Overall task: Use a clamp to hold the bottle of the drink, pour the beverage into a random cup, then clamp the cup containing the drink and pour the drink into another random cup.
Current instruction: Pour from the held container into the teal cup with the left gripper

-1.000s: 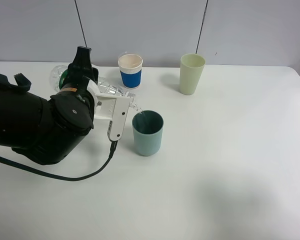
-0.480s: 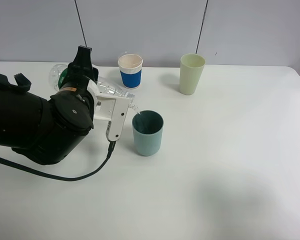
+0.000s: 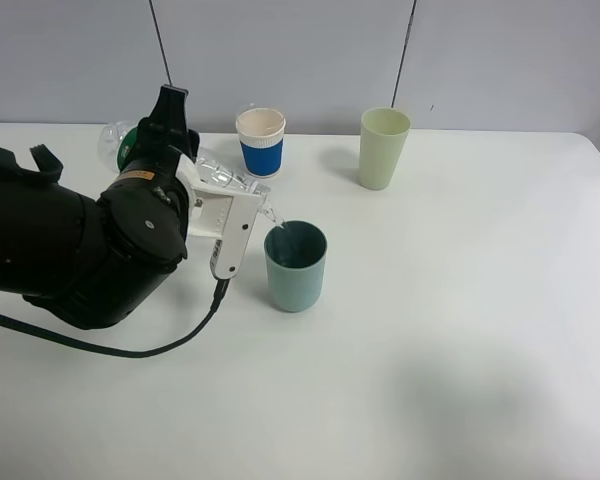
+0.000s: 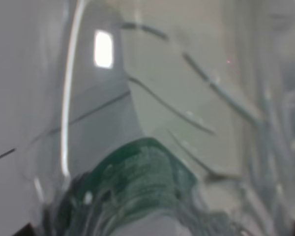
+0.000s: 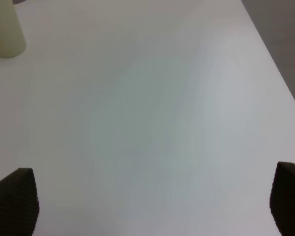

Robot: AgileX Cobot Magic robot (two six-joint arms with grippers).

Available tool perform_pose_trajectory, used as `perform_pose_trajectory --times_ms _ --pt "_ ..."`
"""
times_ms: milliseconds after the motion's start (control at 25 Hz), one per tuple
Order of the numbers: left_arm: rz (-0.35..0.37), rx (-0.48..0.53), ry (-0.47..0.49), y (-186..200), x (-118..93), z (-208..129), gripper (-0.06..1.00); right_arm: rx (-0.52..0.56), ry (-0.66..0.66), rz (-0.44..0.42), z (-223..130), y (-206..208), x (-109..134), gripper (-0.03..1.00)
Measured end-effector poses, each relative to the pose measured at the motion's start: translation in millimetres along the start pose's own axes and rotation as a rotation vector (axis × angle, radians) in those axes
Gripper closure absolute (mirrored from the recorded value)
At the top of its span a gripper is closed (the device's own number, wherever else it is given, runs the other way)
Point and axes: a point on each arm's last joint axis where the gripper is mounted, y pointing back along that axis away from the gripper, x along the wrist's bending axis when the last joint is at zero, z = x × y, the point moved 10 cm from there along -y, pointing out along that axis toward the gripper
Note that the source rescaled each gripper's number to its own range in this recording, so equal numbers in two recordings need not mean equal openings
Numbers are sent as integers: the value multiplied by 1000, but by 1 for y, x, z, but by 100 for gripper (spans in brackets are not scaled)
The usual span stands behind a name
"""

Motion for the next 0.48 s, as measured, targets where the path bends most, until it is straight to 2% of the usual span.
perform_pose_trajectory --times_ms 240,480 --pt "4 1 -5 0 1 0 88 0 0 0 0 0 0 -3" --pt "38 44 -12 0 7 -8 88 0 0 0 0 0 0 -3"
